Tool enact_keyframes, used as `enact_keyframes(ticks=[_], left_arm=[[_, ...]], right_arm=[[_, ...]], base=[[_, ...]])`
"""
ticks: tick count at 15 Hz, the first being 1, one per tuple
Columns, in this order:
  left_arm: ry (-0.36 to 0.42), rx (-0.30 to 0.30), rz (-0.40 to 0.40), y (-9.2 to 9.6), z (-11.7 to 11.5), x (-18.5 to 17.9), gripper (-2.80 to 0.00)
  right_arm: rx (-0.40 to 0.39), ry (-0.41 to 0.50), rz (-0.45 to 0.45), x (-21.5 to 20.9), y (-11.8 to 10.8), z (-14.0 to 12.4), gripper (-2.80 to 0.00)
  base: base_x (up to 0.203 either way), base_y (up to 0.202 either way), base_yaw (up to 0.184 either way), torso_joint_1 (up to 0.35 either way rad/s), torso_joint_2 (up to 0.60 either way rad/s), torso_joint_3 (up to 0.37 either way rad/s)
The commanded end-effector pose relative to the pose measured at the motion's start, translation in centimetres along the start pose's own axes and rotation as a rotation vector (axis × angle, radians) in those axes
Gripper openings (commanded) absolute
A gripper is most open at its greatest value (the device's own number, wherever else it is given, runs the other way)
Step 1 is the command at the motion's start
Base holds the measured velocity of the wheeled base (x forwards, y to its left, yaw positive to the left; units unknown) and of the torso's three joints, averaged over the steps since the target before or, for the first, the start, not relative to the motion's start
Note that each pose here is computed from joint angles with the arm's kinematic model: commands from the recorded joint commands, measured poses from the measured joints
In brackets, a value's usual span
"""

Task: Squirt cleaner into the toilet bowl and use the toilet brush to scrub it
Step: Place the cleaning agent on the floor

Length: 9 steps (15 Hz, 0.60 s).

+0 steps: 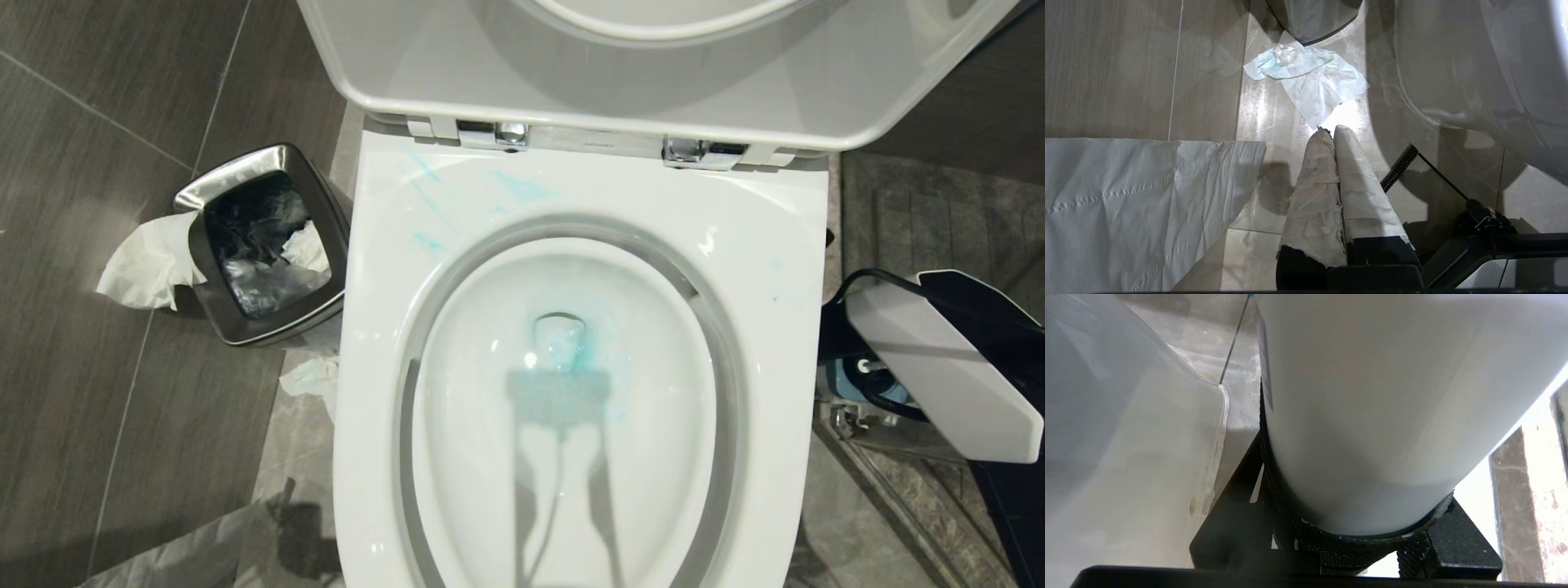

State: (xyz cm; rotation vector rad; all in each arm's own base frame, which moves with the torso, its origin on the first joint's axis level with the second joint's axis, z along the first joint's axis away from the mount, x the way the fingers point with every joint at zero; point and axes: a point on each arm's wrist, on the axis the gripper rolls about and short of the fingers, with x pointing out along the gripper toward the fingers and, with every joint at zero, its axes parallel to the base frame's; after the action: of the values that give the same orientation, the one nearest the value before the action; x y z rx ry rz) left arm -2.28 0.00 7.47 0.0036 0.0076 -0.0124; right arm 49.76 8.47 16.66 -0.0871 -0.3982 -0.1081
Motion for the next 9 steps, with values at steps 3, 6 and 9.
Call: enact_keyframes(ticks=[3, 6, 9], left_arm=[[0.003, 0.001, 0.0, 0.0, 0.0, 0.0, -2.8], [0.003, 0.001, 0.0, 0.0, 0.0, 0.0, -2.8], [0.003, -0.001, 0.0, 0.0, 0.0, 0.0, -2.8]], right_arm=[[0.005, -0.02, 0.001, 0.2, -0.1, -0.1, -2.8], [0.001, -0.033, -0.002, 0.1, -0.1, -0.8, -2.8], [-0.025, -0.059, 0.018, 0.2, -1.1, -1.8, -2.8]], base=[[0.0, 0.0, 0.0, 0.0, 0.0, 0.0], [0.0, 0.0, 0.0, 0.0, 0.0, 0.0], [0.0, 0.0, 0.0, 0.0, 0.0, 0.0]])
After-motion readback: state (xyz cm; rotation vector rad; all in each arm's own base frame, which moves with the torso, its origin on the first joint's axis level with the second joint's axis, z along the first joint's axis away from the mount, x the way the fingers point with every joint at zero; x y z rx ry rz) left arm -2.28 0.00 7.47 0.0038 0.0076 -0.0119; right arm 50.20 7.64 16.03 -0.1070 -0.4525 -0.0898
